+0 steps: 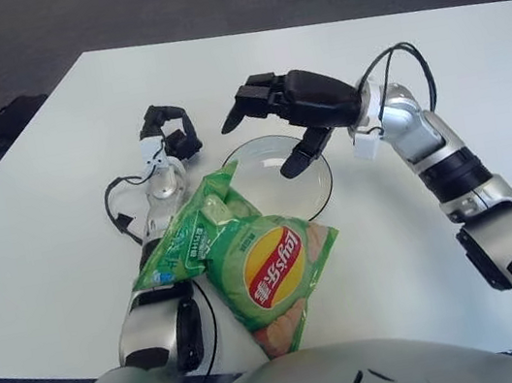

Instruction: Put the snack into the plate.

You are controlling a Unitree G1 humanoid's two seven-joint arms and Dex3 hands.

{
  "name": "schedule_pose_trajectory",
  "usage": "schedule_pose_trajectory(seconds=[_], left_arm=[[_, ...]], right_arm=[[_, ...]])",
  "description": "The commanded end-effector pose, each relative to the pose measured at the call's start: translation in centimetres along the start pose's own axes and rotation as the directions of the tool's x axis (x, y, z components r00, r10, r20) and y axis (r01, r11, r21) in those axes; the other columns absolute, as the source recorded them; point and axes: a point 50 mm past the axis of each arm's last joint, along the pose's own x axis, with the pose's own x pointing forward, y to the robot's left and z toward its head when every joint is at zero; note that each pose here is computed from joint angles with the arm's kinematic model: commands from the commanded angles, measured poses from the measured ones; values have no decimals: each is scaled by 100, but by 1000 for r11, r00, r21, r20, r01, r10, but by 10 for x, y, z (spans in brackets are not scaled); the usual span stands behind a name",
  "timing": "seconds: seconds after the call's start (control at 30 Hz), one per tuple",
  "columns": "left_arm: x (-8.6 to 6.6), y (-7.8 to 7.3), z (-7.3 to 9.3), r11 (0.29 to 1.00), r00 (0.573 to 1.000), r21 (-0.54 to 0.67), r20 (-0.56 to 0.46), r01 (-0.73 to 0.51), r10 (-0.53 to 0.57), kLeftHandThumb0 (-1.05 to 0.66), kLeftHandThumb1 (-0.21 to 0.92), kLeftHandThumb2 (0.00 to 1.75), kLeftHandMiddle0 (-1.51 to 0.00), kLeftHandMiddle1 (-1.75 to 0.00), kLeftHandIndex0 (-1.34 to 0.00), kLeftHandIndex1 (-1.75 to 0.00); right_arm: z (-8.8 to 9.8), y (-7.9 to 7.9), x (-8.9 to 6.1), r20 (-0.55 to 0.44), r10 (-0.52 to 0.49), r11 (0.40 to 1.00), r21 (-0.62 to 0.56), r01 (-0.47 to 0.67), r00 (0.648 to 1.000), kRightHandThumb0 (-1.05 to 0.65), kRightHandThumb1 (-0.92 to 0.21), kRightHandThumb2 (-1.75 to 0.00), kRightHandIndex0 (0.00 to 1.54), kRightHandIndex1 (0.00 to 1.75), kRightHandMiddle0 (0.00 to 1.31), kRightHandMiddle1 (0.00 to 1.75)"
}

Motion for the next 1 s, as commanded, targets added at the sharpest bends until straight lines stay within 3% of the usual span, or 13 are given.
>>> schedule_pose_trajectory(seconds=[0.0, 0.2, 0.33, 0.97], left_arm=[[2, -5, 9, 1000, 997, 27, 79, -6, 4, -44, 45, 115, -104, -175, -51, -175], [-15, -16, 7, 999, 990, -43, 140, 21, -14, -44, 44, 116, -82, -175, -51, -175], [-20, -19, 6, 998, 987, -63, 157, 30, -20, -44, 46, 114, -71, -175, -50, -175], [-23, -21, 6, 997, 987, -65, 161, 31, -20, -44, 46, 113, -68, -175, -50, -175]], right_arm=[[-2, -4, 6, 20, 85, 996, -42, -84, 996, -42, -62, -90, 16, 37, 0, 81], [1, -10, 13, 78, 162, 973, -179, -147, 984, -44, -63, -87, 13, 24, 0, 65], [2, -11, 16, 122, 187, 956, -253, -151, 975, -51, -67, -78, 10, 14, 0, 46], [0, -10, 14, 144, 184, 951, -277, -139, 972, -55, -69, -74, 9, 9, 0, 37]])
